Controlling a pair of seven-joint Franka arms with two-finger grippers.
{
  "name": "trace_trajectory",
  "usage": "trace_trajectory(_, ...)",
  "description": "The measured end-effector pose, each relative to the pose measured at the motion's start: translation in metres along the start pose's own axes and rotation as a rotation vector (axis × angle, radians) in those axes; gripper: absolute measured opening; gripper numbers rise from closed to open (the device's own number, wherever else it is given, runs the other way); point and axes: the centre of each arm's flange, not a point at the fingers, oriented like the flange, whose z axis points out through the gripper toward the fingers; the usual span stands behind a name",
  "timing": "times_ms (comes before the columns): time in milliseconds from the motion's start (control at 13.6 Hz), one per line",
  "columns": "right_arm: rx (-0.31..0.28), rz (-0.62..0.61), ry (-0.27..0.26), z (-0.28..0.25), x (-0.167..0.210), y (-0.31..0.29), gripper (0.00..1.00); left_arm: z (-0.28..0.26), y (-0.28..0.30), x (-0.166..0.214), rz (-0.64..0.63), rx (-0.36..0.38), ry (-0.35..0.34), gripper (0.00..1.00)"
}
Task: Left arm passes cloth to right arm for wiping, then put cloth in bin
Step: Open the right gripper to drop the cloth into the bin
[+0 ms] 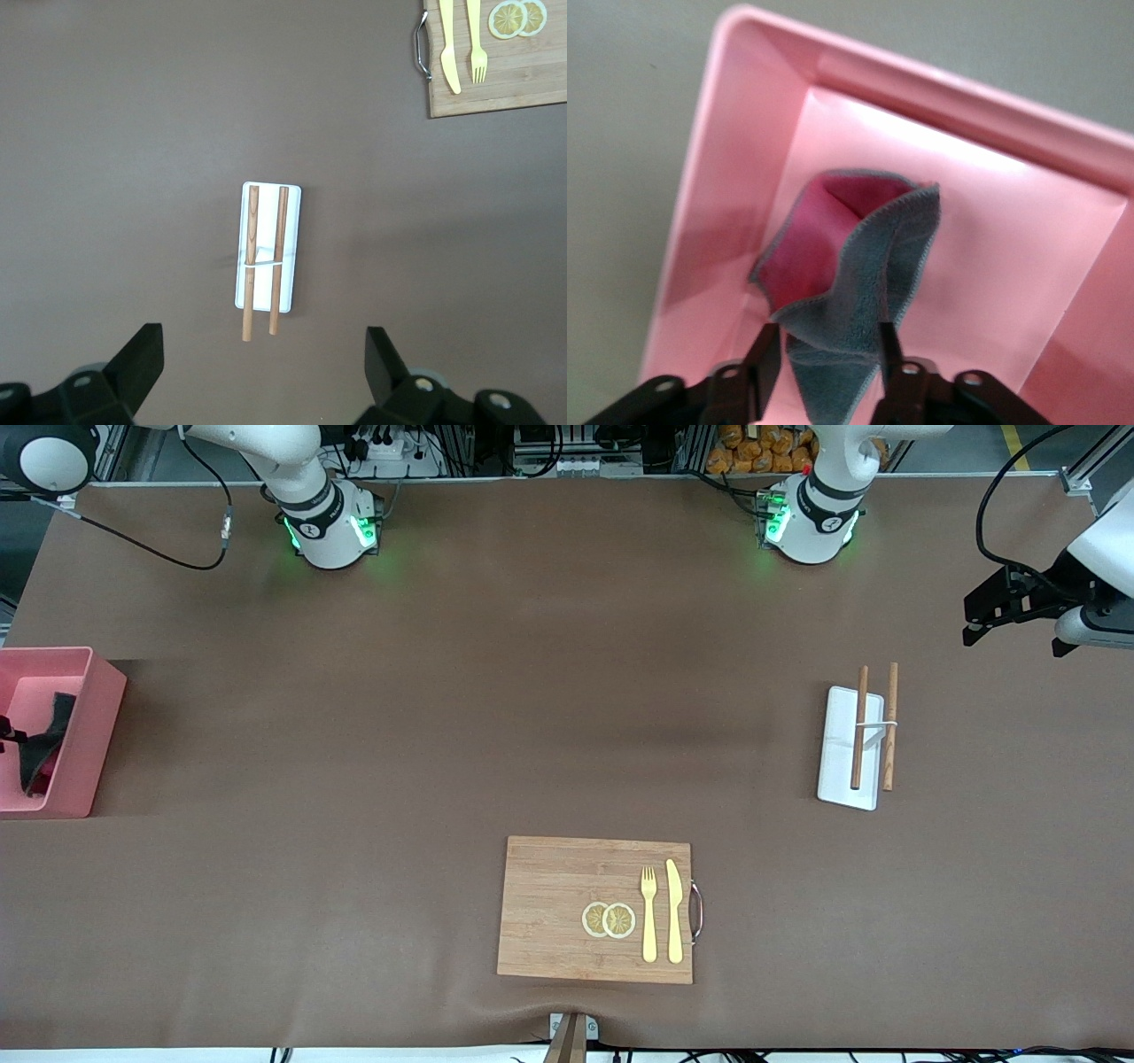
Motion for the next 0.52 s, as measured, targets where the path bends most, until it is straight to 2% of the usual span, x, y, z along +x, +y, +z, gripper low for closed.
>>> trace_trajectory(295, -0.001, -0.031, -0.002, -0.059, 0.061, -0.048, 0.99, -0.003, 0.001, 0.0, 0.003, 0.001, 0.008, 1.0)
trace_trajectory(516, 0.0, 0.033, -0.029, -0.111, 0.129, -0.128, 1.0, -0.006, 0.001, 0.0, 0.002, 0.001, 0.012, 1.0)
